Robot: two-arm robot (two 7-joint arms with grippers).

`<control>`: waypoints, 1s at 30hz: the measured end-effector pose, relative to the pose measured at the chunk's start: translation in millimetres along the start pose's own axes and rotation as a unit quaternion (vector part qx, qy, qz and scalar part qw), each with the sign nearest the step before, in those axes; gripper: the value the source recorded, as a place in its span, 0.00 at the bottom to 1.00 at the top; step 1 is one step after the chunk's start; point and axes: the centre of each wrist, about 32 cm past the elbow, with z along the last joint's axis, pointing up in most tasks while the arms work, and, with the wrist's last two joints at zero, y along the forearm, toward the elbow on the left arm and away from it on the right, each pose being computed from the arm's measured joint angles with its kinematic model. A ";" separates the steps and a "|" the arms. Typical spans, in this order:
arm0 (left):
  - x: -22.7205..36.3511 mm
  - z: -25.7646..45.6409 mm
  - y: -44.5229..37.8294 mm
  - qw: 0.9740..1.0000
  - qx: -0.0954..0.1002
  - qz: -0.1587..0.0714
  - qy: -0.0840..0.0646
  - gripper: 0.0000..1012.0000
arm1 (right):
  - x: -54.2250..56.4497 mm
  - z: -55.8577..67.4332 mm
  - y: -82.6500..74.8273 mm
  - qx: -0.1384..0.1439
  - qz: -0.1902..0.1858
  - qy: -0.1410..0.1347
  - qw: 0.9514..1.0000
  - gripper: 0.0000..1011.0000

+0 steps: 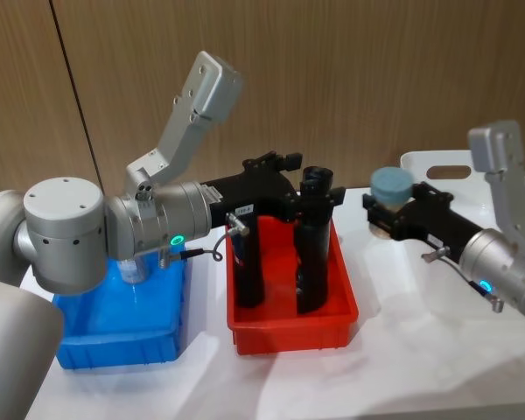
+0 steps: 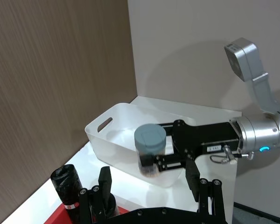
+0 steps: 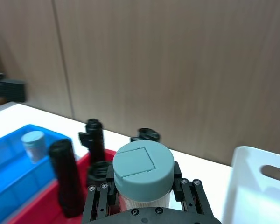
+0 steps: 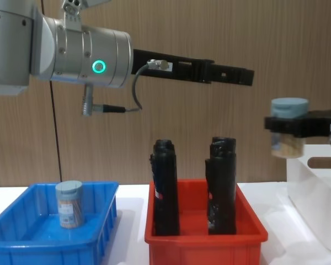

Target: Pick the cotton swabs from the blue box and place them into the white box.

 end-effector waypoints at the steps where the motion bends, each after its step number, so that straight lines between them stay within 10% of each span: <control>1: 0.0 0.0 0.0 1.000 0.000 0.000 0.000 0.99 | 2.7 -0.3 -0.4 0.000 -0.006 0.000 1.000 0.67; 30: 0.0 0.0 0.0 1.000 0.000 0.000 0.000 0.99 | 65.5 -19.2 9.9 -0.054 -0.097 0.004 0.994 0.67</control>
